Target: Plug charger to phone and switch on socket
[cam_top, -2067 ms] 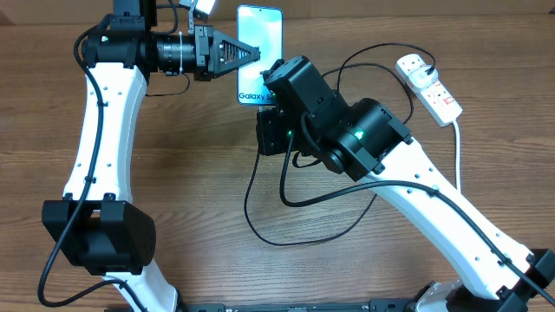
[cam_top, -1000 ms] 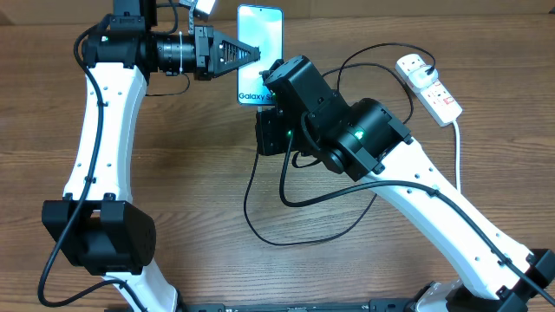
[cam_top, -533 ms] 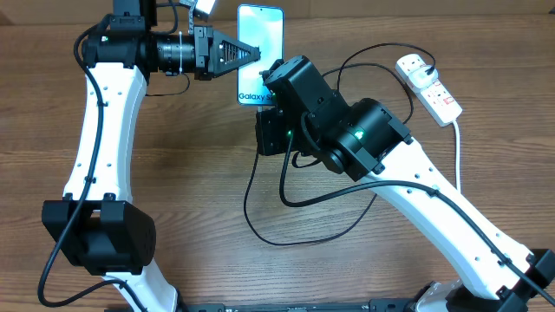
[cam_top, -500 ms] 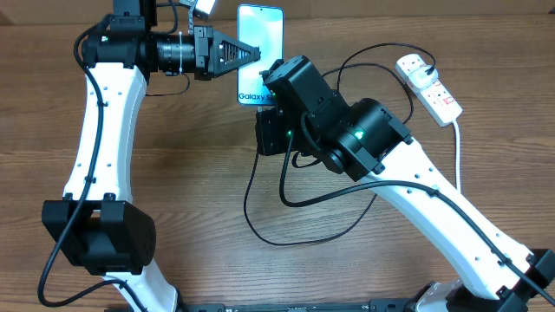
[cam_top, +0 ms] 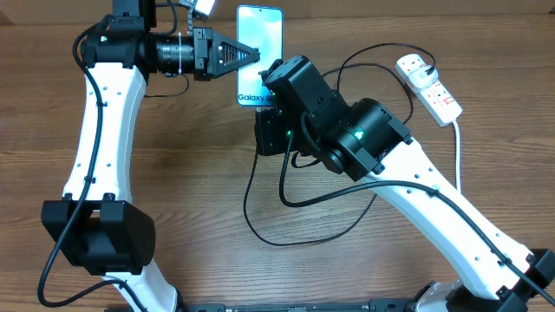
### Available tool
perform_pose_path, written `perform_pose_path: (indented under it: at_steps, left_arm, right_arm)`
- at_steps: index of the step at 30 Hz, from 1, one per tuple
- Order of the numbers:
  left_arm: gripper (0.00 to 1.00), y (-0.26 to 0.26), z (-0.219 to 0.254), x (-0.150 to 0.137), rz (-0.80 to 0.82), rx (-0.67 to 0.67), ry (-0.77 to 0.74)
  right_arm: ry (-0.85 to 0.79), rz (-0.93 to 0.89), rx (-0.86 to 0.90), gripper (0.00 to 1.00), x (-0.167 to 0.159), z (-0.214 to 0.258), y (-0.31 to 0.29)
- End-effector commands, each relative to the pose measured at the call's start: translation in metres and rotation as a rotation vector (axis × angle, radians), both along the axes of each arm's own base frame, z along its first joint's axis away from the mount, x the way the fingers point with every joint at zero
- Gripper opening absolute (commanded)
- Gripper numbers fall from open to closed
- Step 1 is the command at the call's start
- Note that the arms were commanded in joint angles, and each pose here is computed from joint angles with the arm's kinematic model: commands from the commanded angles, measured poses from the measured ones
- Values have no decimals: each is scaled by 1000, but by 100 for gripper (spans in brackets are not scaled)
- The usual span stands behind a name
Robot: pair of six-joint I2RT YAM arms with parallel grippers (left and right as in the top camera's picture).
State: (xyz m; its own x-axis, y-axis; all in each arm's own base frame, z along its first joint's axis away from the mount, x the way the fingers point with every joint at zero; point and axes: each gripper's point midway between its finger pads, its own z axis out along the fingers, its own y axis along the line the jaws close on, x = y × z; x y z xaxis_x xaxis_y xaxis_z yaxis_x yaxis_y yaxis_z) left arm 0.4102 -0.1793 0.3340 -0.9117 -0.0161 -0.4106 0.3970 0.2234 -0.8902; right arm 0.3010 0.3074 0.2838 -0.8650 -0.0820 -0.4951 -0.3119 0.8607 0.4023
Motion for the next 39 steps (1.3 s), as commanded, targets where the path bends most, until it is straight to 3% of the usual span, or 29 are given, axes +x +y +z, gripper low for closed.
perform_pose_path:
  at_steps: [1,39]
  left_arm:
    - [4,0,11,-5,-32,-40,-41]
    - [4,-1,11,-12,-56,-51,-65]
  right_arm:
    - [-51,-19,35,4,5,21,-3]
    - [-83,-41,65,4,18,29,-5]
